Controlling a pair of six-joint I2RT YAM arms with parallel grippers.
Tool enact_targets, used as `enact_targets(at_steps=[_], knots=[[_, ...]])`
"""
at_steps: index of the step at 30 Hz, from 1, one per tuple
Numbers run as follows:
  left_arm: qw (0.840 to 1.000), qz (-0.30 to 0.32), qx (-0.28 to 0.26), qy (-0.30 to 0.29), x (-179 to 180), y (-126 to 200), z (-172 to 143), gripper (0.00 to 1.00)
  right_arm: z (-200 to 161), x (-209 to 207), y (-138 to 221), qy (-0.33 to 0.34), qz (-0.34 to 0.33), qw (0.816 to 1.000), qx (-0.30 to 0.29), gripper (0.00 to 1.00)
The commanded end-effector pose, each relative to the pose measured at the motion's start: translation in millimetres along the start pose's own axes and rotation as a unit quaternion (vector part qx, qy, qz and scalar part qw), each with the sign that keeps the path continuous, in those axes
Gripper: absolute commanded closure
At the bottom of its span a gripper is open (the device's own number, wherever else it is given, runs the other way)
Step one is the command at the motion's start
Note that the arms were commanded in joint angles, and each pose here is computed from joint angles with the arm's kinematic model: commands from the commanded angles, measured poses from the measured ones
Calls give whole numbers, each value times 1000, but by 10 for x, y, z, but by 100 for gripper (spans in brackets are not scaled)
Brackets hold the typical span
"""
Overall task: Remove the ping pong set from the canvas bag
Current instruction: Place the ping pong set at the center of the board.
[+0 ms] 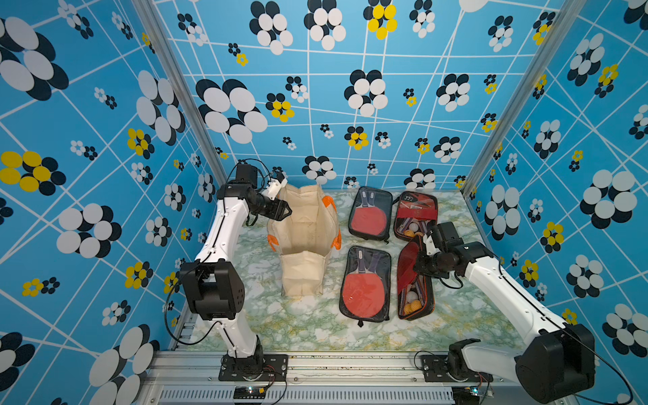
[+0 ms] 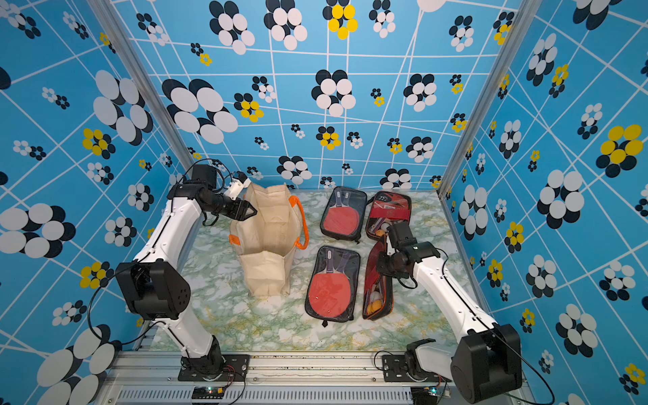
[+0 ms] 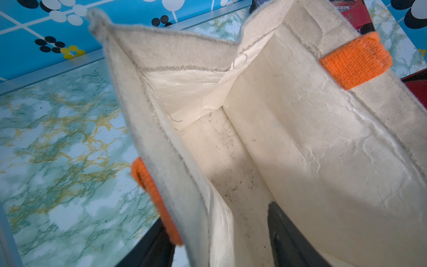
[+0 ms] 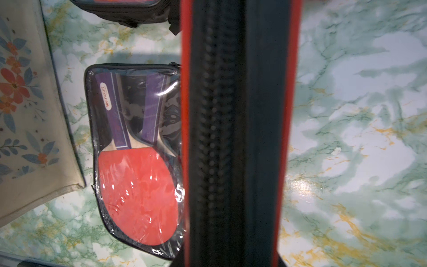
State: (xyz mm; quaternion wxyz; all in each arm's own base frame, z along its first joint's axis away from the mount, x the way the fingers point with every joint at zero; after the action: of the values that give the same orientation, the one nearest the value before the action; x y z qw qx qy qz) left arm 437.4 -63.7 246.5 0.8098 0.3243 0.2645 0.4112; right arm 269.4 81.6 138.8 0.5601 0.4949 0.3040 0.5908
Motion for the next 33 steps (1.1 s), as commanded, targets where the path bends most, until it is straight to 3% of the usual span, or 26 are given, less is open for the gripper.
enact_targets(at_steps=[1, 14, 19, 20, 27, 29, 30, 33], knots=[[1000, 3, -16, -6, -95, 190, 52, 36, 184, 97, 79, -16, 48, 997, -50, 98], [999, 1, -49, 10, -119, 385, 175, 36, 121, -323, -99, -83, 33, 995, -35, 80], [998, 8, -56, 14, -81, 438, 188, 36, 125, -423, -149, -101, 24, 994, -26, 78], [998, 9, -57, 17, -66, 453, 184, 36, 128, -436, -154, -103, 23, 994, -26, 73], [996, 7, -74, 41, 12, 576, 190, 36, 134, -470, -212, -113, 20, 993, -15, 71], [997, -2, -68, 38, -16, 563, 163, 36, 121, -484, -239, -115, 18, 993, -9, 69], [998, -14, -57, 37, -54, 527, 122, 36, 113, -490, -258, -116, 16, 993, -5, 62], [999, -10, -27, 40, -17, 437, 19, 37, 88, -510, -309, -120, 12, 993, 6, 61]])
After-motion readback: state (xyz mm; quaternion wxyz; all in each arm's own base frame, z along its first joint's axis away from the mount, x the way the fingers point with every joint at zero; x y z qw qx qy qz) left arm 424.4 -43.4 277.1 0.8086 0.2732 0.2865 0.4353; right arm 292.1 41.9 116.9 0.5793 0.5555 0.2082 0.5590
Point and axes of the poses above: each gripper's point midway between its finger pads, its own y axis back along the fingers, its own x axis along the line the jaws close on, z = x × y, the point moved 1 cm from there along y, back along the fingers, and after that the axes turned 1 degree about -y, right-handed, at the moved point
